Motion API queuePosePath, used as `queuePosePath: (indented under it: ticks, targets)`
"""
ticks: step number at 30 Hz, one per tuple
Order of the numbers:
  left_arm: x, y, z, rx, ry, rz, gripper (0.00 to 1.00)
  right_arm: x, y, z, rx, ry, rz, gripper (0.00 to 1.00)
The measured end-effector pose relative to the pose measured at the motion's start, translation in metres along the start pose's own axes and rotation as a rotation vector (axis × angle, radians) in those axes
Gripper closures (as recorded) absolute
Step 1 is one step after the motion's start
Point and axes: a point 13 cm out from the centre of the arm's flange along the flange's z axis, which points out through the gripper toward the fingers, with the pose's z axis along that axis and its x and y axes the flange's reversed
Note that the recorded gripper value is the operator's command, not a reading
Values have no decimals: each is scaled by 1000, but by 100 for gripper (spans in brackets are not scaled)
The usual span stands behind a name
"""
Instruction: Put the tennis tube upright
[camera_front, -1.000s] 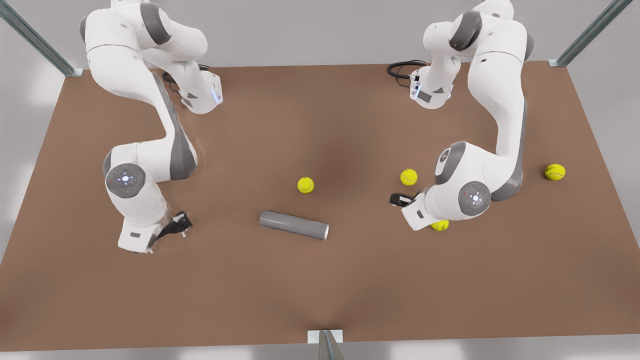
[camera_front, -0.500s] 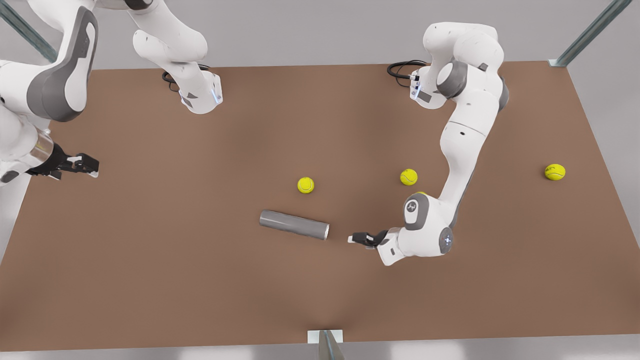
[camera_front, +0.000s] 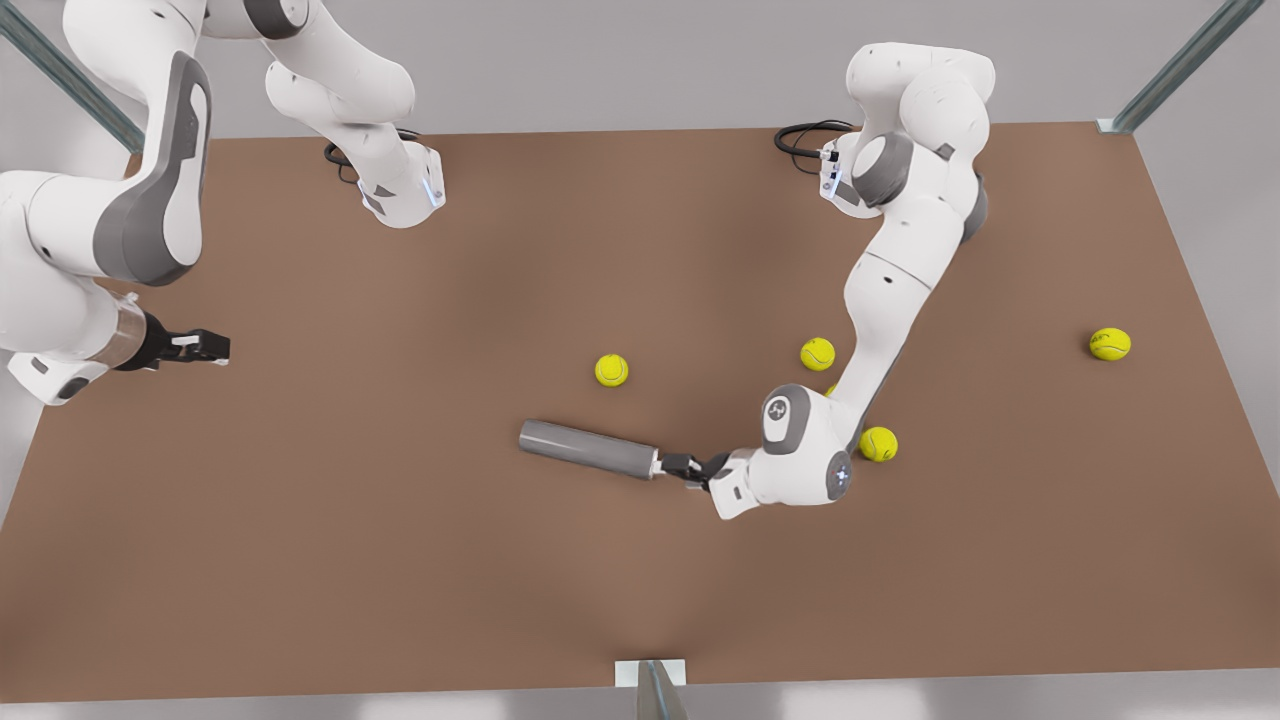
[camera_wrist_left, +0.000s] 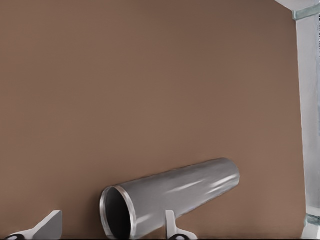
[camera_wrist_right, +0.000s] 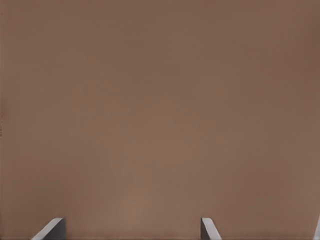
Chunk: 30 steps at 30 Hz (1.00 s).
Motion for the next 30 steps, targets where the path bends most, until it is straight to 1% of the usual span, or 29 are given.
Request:
queuePosePath:
  ticks: [5,16,25,30]
  targets:
    - [21,-7,35,32,63,-33,0,2,-1,2,-2,10,6,0]
    - [33,-26,65,83,98,-65,0,5,0,5,-5,29,12,0]
    - [36,-37,75,109,103,-78,0,6,1,7,-6,39,15,0]
    - [31,-41,65,132,95,-89,0,6,1,11,-7,51,16,0]
